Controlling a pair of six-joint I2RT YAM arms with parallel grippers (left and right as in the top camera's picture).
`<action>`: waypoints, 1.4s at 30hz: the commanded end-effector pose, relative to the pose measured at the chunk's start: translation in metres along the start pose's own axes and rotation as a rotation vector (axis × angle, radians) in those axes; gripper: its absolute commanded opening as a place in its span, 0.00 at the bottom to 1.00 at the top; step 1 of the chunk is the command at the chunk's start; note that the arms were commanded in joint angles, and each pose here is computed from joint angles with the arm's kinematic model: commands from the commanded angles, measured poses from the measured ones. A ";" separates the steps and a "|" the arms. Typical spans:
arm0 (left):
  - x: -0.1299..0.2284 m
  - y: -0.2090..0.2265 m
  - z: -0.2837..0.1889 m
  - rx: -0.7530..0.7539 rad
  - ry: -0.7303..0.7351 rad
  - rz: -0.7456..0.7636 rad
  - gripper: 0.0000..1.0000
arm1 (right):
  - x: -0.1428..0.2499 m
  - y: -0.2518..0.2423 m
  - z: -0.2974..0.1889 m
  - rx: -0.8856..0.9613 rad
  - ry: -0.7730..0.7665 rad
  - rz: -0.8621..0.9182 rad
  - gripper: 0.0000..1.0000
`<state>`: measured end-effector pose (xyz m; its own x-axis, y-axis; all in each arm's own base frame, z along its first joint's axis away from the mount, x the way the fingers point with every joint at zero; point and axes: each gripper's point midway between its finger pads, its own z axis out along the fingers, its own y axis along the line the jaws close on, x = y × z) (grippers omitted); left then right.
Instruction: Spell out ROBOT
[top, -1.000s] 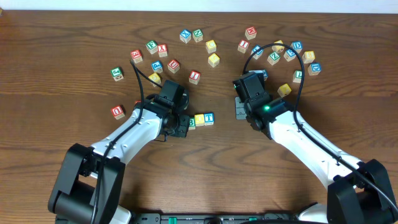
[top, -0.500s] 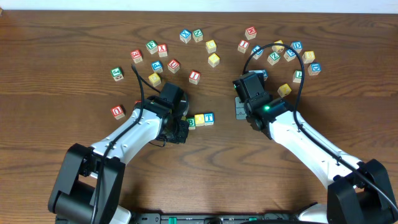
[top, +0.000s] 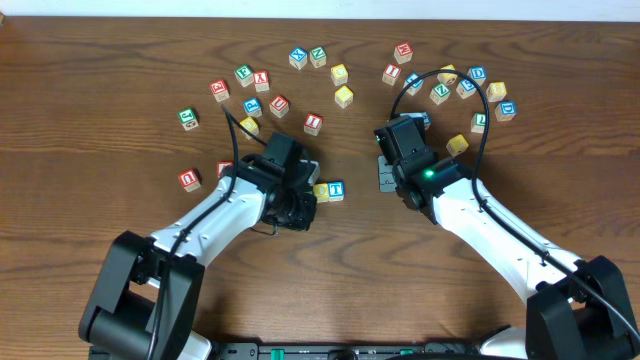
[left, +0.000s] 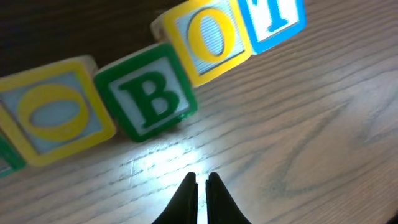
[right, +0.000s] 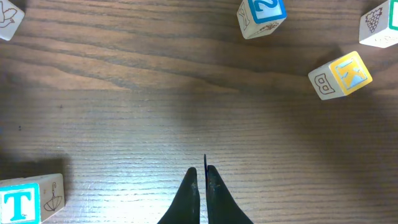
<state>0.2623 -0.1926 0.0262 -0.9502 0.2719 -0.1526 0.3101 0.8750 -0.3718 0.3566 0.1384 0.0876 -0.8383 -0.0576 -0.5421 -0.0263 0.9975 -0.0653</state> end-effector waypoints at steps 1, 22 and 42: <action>0.000 0.008 0.003 -0.042 -0.005 0.014 0.08 | -0.013 -0.002 -0.008 -0.002 -0.035 0.013 0.01; -0.008 0.015 0.003 -0.083 -0.041 0.014 0.07 | -0.013 -0.002 -0.008 -0.003 -0.035 0.023 0.01; -0.012 0.017 0.012 -0.082 -0.041 0.014 0.08 | -0.014 -0.001 -0.008 -0.005 -0.039 0.024 0.01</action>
<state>0.2792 -0.1874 0.0146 -0.9437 0.2673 -0.1950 0.3175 0.8976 -0.3058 0.3568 0.1385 0.0877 -0.8378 -0.0569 -0.5430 -0.0259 0.9976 -0.0645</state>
